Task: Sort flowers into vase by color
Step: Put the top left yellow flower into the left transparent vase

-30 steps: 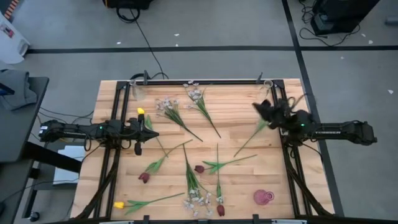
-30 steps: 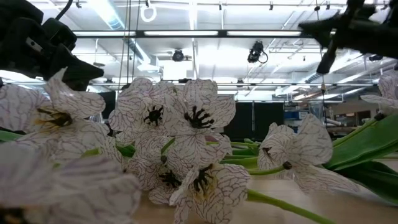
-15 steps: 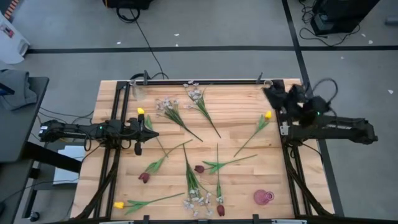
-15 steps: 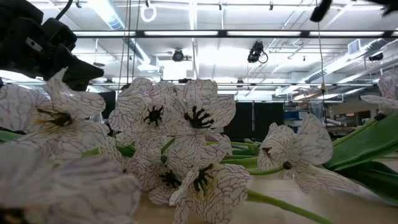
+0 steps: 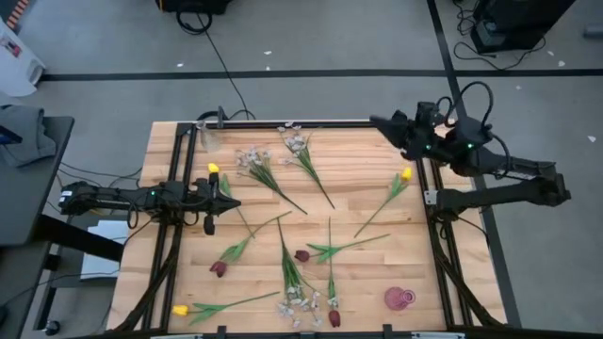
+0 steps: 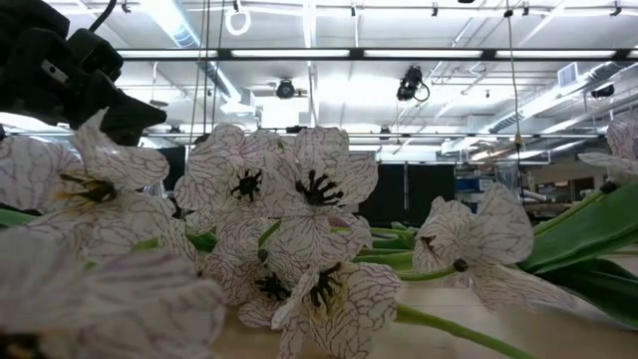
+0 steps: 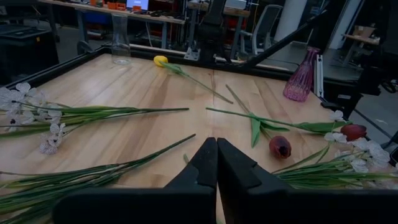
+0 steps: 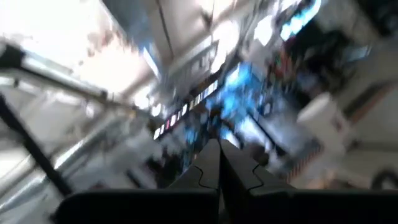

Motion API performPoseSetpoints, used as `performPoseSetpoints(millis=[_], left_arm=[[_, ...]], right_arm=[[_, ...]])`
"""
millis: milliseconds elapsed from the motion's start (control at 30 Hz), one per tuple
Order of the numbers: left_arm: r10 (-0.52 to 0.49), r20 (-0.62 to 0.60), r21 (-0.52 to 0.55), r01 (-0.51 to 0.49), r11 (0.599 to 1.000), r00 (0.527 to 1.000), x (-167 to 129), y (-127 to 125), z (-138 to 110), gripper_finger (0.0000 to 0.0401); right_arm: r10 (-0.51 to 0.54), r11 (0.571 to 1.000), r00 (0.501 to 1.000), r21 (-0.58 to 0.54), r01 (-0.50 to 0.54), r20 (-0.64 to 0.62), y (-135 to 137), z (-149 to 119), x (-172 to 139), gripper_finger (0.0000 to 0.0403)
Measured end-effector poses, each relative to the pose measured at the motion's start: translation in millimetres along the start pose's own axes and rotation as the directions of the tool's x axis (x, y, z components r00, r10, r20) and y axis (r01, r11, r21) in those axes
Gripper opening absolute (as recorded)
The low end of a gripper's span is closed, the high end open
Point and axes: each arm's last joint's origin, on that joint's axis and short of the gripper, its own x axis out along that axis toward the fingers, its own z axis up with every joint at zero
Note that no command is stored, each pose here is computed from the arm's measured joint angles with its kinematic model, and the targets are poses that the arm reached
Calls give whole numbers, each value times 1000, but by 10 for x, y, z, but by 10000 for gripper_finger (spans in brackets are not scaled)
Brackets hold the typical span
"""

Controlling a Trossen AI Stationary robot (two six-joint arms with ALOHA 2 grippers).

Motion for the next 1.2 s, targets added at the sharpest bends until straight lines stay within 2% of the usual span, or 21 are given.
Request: performPoseSetpoints(millis=[100, 200, 300, 467, 633, 700, 767, 800, 833, 867, 900, 933, 967, 1000, 1033, 1067, 1133, 1200], left_arm=[[0, 0, 0, 0, 1000, 1000, 0, 0, 0, 8], [0, 0, 0, 0, 1000, 1000, 0, 0, 0, 8], [1, 1, 3, -1, 1000, 1000, 0, 0, 1, 8], [88, 17, 106, -90, 990, 996, -1, 26, 7, 8], [102, 21, 103, -104, 989, 995, -1, 29, 9, 8], [85, 35, 17, -85, 996, 996, -1, 22, 24, 8], [62, 95, -170, -45, 984, 994, -4, 8, 85, 8], [71, 134, -311, -26, 950, 988, -7, 6, 121, 8], [88, 172, -472, 4, 882, 981, -13, 8, 156, 8], [96, 208, -637, 60, 769, 973, -19, 7, 191, 8], [100, 244, -774, 131, 619, 965, -27, 5, 225, 8], [96, 276, -854, 198, 481, 956, -35, 0, 256, 8], [93, 302, -892, 246, 379, 949, -40, -3, 282, 8], [90, 322, -910, 282, 303, 942, -44, -7, 303, 8], [88, 340, -918, 310, 248, 936, -49, -9, 320, 8], [86, 355, -918, 329, 222, 931, -54, -11, 335, 8], [85, 371, -915, 349, 200, 925, -61, -13, 351, 8], [64, 383, -920, 375, 109, 921, -65, -20, 364, 8]], right_arm=[[27, 999, 997, 15, -28, 79, 12, 21, 70, 11], [52, 998, 995, 15, -53, 91, 7, -12, 133, 11], [34, 999, 998, 40, -37, 60, -32, -99, 205, 11], [21, 990, 997, 138, -10, -79, -141, -362, 367, 13], [7, 975, 989, 219, 25, -146, -203, -564, 479, 26], [-1, 970, 986, 239, 41, -165, -222, -620, 504, 29], [0, 966, 985, 253, 44, -172, -221, -643, 511, 30], [1, 965, 985, 259, 45, -174, -216, -648, 509, 30], [3, 964, 985, 262, 43, -175, -211, -650, 508, 30], [7, 964, 984, 264, 41, -177, -202, -652, 503, 30], [9, 964, 984, 262, 39, -178, -194, -653, 499, 30], [11, 965, 984, 261, 37, -179, -187, -650, 493, 30], [13, 964, 984, 262, 34, -178, -180, -646, 488, 30], [17, 964, 984, 264, 30, -175, -173, -640, 485, 30], [20, 964, 985, 263, 26, -172, -166, -631, 479, 30], [19, 965, 985, 261, 27, -173, -165, -629, 476, 30], [19, 970, 985, 242, 24, -173, -165, -629, 476, 30], [18, 975, 984, 222, 22, -175, -167, -631, 476, 30]])
